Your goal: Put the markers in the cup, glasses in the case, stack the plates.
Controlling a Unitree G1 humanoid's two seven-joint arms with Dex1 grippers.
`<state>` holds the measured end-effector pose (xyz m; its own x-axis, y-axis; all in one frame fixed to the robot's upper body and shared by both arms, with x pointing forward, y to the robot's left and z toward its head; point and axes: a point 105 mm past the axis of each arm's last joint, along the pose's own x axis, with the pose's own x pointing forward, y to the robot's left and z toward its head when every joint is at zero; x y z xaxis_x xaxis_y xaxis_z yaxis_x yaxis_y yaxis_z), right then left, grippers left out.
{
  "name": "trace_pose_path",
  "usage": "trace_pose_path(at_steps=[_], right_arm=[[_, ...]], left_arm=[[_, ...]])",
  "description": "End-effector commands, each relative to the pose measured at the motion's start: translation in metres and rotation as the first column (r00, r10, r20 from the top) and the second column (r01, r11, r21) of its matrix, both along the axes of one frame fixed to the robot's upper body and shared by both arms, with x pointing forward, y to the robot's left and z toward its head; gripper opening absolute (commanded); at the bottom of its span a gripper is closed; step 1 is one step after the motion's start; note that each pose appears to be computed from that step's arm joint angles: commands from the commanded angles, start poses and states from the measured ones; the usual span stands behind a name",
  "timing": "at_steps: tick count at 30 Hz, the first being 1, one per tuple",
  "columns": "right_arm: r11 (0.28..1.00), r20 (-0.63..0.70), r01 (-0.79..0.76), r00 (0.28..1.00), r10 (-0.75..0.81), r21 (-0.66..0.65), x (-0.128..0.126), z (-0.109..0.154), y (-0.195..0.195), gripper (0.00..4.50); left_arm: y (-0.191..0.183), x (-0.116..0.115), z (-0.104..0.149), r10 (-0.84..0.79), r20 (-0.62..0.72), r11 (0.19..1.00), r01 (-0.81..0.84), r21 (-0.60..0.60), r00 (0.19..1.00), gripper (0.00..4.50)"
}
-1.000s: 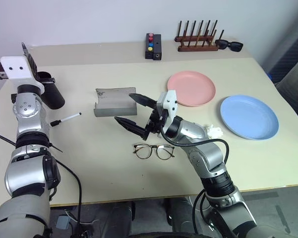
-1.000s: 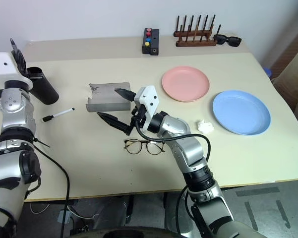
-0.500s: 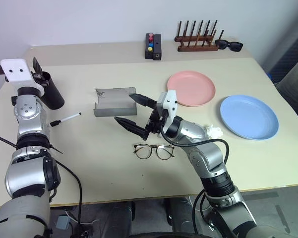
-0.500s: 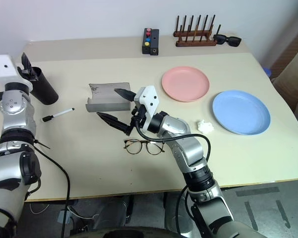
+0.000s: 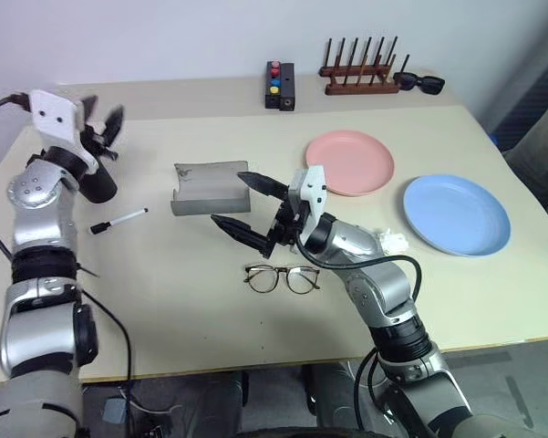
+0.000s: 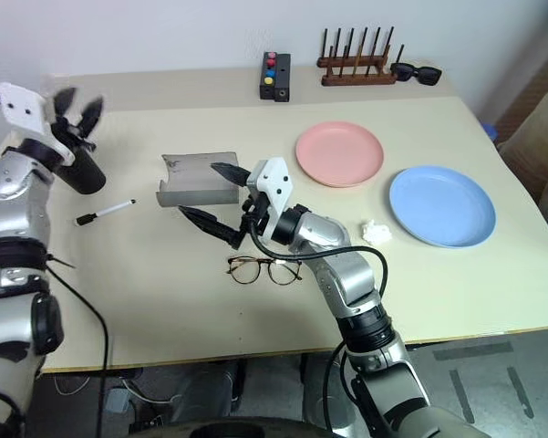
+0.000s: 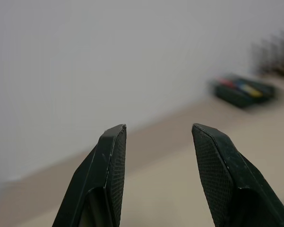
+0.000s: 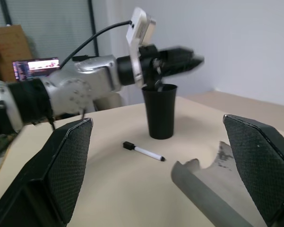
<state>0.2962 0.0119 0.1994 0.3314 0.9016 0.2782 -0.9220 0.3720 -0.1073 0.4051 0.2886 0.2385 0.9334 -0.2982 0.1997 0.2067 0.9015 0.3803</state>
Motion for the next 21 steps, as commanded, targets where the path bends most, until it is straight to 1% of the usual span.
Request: trace_pose_path(at_steps=[1, 3, 5, 6, 8, 10, 11, 13, 19, 21], right_arm=[[0.999, 0.044, -0.009, 0.999, 0.008, 0.037, -0.003, 0.014, -0.001, 4.5], [0.999, 0.042, -0.009, 0.999, 0.008, 0.036, -0.003, 0.014, -0.001, 4.5], [0.999, 0.041, -0.012, 0.999, 0.011, 0.033, -0.003, 0.014, -0.001, 4.5], [0.999, 0.04, -0.015, 0.999, 0.014, 0.032, -0.003, 0.013, 0.0, 4.5], [0.999, 0.038, -0.019, 0.999, 0.018, 0.03, -0.003, 0.013, 0.0, 4.5], [0.999, 0.036, -0.022, 0.999, 0.021, 0.029, -0.004, 0.012, 0.001, 4.5], [0.999, 0.035, -0.023, 0.999, 0.022, 0.028, -0.004, 0.012, 0.001, 4.5], [0.999, 0.034, -0.026, 0.999, 0.026, 0.028, -0.005, 0.012, 0.001, 4.5], [0.999, 0.033, -0.026, 0.999, 0.025, 0.031, -0.005, 0.012, 0.002, 4.5], [0.999, 0.033, -0.025, 0.999, 0.024, 0.031, -0.005, 0.012, 0.002, 4.5]], left_arm=[[0.004, -0.008, -0.003, -0.034, -0.111, 0.997, 0.041, 0.061, 0.993, 2.19], [-0.002, -0.014, -0.016, -0.096, -0.224, 0.989, 0.118, 0.084, 0.97, 2.19], [-0.004, -0.02, -0.028, -0.121, -0.318, 0.98, 0.164, 0.114, 0.94, 2.19], [-0.002, -0.021, -0.034, -0.113, -0.362, 0.979, 0.165, 0.117, 0.925, 2.19], [0.009, -0.028, -0.058, -0.072, -0.505, 0.969, 0.18, 0.168, 0.86, 2.19], [0.018, -0.034, -0.075, -0.038, -0.597, 0.961, 0.194, 0.199, 0.802, 2.19], [0.02, -0.036, -0.079, -0.036, -0.619, 0.959, 0.201, 0.198, 0.785, 2.19], [0.027, -0.038, -0.086, 0.0, -0.658, 0.948, 0.209, 0.239, 0.753, 2.19], [0.043, -0.039, -0.104, 0.086, -0.729, 0.909, 0.246, 0.336, 0.679, 2.19], [0.047, -0.04, -0.11, 0.11, -0.746, 0.902, 0.25, 0.352, 0.657, 2.19]])
